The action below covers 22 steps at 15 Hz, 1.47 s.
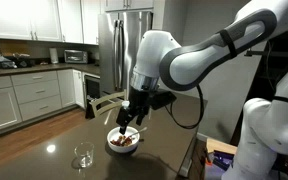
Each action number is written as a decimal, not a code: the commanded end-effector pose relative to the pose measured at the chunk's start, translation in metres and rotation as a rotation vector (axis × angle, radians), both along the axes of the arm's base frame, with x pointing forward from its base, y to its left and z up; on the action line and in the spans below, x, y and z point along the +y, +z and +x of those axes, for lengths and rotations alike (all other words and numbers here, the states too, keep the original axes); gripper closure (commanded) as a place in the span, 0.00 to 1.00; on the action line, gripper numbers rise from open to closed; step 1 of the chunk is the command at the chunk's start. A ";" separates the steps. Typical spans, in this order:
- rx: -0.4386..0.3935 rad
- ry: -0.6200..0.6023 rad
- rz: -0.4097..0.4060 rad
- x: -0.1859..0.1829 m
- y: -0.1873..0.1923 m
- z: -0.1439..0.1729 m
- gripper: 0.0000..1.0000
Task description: Use the spoon to put the contents in the bowl into the cup, then mix the contents in the bowl
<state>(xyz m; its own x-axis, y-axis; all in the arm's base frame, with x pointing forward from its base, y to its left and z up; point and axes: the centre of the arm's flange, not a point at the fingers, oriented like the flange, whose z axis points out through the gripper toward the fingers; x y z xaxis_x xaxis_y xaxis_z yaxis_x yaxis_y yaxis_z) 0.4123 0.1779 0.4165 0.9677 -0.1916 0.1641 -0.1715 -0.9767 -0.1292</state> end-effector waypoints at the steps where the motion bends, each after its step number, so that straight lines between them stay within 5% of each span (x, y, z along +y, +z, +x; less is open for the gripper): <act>1: 0.000 0.000 0.000 0.000 0.000 0.000 0.00; 5: 0.002 -0.013 -0.001 0.000 -0.001 0.004 0.00; 13: -0.054 -0.297 0.055 -0.053 0.022 0.066 0.00; 22: 0.046 -0.489 0.288 -0.162 -0.002 0.076 0.00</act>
<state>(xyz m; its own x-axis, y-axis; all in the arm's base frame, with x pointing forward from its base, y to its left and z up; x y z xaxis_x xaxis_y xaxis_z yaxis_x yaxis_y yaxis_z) 0.4909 0.0432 0.4268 0.7751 -0.6278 0.0717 -0.5826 -0.7540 -0.3035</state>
